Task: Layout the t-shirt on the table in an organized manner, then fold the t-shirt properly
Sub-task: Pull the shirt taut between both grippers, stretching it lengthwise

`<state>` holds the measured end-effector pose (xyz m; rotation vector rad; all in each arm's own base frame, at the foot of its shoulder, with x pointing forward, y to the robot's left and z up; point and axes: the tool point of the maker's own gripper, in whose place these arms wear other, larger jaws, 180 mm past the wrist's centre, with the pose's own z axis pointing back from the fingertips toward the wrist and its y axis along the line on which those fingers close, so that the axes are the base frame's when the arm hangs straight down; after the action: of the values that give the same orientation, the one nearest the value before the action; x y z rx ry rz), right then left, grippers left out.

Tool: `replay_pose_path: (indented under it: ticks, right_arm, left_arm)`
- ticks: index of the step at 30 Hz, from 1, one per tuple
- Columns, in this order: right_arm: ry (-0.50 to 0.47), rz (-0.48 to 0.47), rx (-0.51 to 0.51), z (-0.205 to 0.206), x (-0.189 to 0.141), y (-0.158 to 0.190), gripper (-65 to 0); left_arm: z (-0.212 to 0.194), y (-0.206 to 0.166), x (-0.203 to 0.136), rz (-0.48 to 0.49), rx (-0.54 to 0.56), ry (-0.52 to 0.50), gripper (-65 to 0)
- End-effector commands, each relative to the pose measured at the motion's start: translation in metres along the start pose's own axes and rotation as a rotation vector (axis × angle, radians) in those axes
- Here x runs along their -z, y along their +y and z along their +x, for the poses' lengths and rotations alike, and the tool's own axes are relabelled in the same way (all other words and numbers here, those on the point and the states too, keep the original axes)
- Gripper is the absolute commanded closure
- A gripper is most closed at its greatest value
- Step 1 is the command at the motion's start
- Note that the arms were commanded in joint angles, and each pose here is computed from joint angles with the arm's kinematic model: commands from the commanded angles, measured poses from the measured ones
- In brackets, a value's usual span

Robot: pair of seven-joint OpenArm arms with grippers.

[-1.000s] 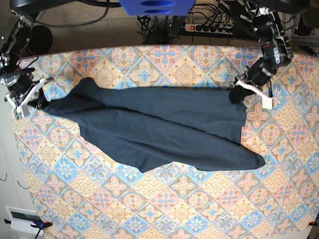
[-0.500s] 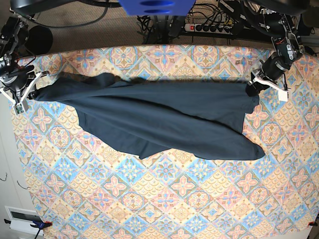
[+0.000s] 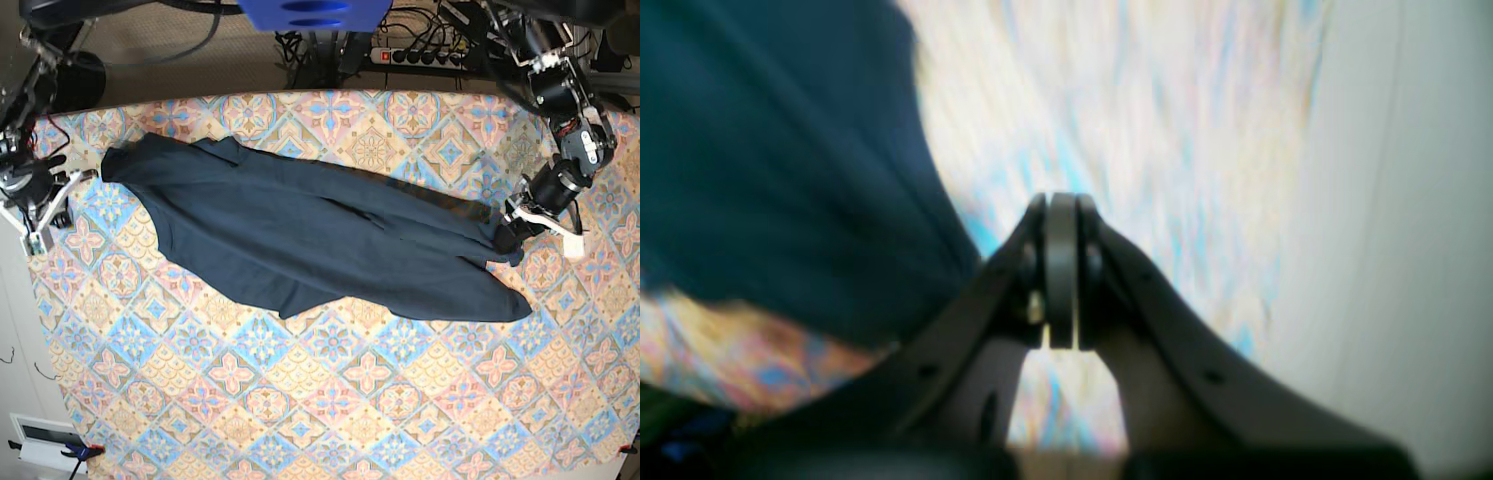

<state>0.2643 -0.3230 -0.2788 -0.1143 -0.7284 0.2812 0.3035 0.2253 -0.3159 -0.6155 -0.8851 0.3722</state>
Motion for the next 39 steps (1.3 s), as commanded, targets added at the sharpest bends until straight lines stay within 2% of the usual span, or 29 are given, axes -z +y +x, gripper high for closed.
replay_pose_path:
  ticks: [1, 4, 7, 9, 11, 15, 21, 29, 31, 39]
  right_arm:
    - [0.007, -0.026, -0.027, 0.002, -0.006, -0.007, -0.4]
    - [0.042, -0.009, -0.035, -0.007, -0.004, -0.001, -6.2]
    - [0.108, 0.022, -0.042, -0.031, -0.003, 0.010, -16.6]
    - [0.139, 0.073, -0.025, -0.049, -0.006, 0.022, -24.1]
    - [0.124, 0.142, 0.007, -0.054, -0.008, 0.036, -27.4]
    - [0.066, 0.231, 0.067, -0.047, -0.012, 0.050, -27.5]
    - [0.055, 0.262, 0.114, -0.051, -0.009, 0.063, -27.5]
    - [0.095, 0.278, 0.124, -0.065, -0.010, 0.069, -27.5]
    - [0.115, 0.310, 0.128, -0.071, -0.004, 0.078, -27.5]
    - [0.195, 0.351, 0.208, -0.101, 0.010, 0.083, -27.5]
  left_arm:
    - [0.012, -0.005, -0.003, -0.012, 0.025, -0.029, 0.0]
    - [0.011, -0.004, -0.004, -0.012, 0.022, -0.026, 0.0]
    - [0.007, -0.001, -0.005, -0.003, 0.019, -0.017, 0.0]
    - [0.005, -0.001, -0.005, -0.001, 0.018, -0.015, 0.0]
    - [0.000, 0.002, -0.007, 0.005, 0.013, -0.005, 0.0]
    - [-0.002, 0.004, -0.008, 0.009, 0.011, 0.001, 0.0]
    - [-0.003, 0.004, -0.007, 0.010, 0.006, 0.003, 0.0]
    - [-0.006, 0.007, -0.008, 0.016, 0.004, 0.010, 0.0]
    - [-0.006, 0.007, -0.008, 0.016, 0.004, 0.010, 0.0]
    - [-0.008, 0.007, -0.009, 0.018, 0.002, 0.013, 0.0]
